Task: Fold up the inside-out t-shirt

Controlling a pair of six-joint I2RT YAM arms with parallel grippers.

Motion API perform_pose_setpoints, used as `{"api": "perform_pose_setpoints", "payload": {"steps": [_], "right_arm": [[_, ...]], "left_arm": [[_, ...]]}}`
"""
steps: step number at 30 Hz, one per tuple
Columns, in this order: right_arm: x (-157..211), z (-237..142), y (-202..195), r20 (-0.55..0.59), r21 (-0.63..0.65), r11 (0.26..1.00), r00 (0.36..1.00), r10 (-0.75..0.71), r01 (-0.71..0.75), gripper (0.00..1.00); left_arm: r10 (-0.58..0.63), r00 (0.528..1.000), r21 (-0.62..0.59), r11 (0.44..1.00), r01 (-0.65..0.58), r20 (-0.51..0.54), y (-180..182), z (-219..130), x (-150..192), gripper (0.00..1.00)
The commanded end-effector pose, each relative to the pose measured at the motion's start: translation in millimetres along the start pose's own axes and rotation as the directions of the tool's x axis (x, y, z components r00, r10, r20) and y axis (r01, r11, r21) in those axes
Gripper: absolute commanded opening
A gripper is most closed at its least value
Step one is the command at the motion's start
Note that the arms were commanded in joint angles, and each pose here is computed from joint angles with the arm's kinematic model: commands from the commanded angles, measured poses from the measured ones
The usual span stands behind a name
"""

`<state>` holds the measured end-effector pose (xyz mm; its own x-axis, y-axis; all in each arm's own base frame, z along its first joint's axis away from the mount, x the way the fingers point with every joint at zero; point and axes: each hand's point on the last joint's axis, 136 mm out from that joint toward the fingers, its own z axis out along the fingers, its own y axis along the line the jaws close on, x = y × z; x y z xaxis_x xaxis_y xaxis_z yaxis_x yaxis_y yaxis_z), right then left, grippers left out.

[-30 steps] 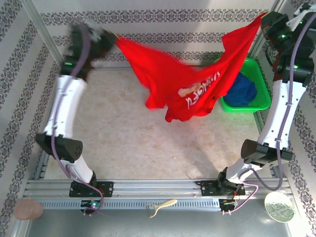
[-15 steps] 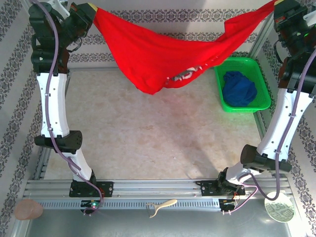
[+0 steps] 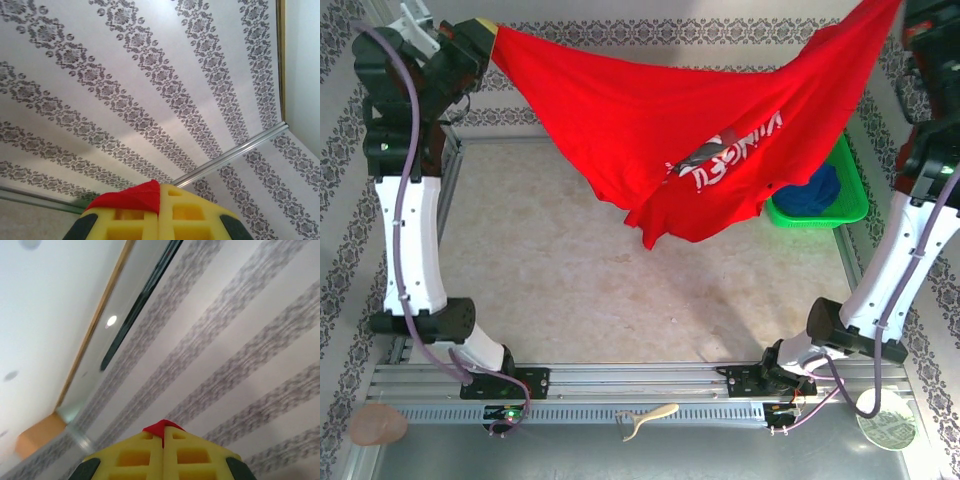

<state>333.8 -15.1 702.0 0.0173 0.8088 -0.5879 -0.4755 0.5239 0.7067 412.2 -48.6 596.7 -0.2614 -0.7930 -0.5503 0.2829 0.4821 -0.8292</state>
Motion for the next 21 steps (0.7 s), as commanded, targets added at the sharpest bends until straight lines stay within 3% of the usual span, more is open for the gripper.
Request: {"api": "perform_pose_setpoints", "payload": {"steps": [1,3,4,7,10,15,19,21], "right_arm": [[43.2,36.2,-32.9,-0.107,0.006,1.000,0.994,0.012,-0.012,0.00],[64.4,58.0,-53.1,-0.160,0.008,0.999,0.986,0.044,-0.043,0.00],[71.3,66.4,-59.1,-0.177,0.007,0.999,0.983,0.053,-0.053,0.00],[92.7,79.7,-68.4,-0.230,0.020,0.999,0.972,0.043,-0.039,0.00],[133.4,78.4,-95.1,-0.319,0.096,0.995,0.948,0.009,0.023,0.00],[194.0,41.4,-163.1,-0.382,0.234,0.967,0.924,0.002,0.095,0.00],[224.8,7.9,-203.1,-0.414,0.309,0.943,0.910,0.019,0.121,0.00],[234.1,-3.3,-213.5,-0.429,0.329,0.935,0.903,0.024,0.132,0.00]], "left_arm": [[-0.104,0.995,-0.157,0.982,0.101,-0.008,91.5,42.5,6.9,0.00],[-0.184,0.982,-0.166,0.971,0.174,-0.046,134.5,74.5,14.7,0.02],[-0.214,0.975,-0.167,0.965,0.202,-0.061,149.5,88.4,16.2,0.09],[-0.252,0.955,-0.190,0.956,0.222,-0.154,184.1,123.7,26.3,0.44],[-0.221,0.939,-0.279,0.949,0.145,-0.263,212.7,133.3,51.2,0.57],[-0.147,0.864,-0.414,0.907,-0.076,-0.482,245.5,104.8,134.1,0.63],[-0.077,0.760,-0.453,0.840,-0.299,-0.645,269.4,52.5,232.7,0.65],[-0.041,0.733,-0.456,0.806,-0.378,-0.679,278.3,24.3,269.4,0.66]]}}
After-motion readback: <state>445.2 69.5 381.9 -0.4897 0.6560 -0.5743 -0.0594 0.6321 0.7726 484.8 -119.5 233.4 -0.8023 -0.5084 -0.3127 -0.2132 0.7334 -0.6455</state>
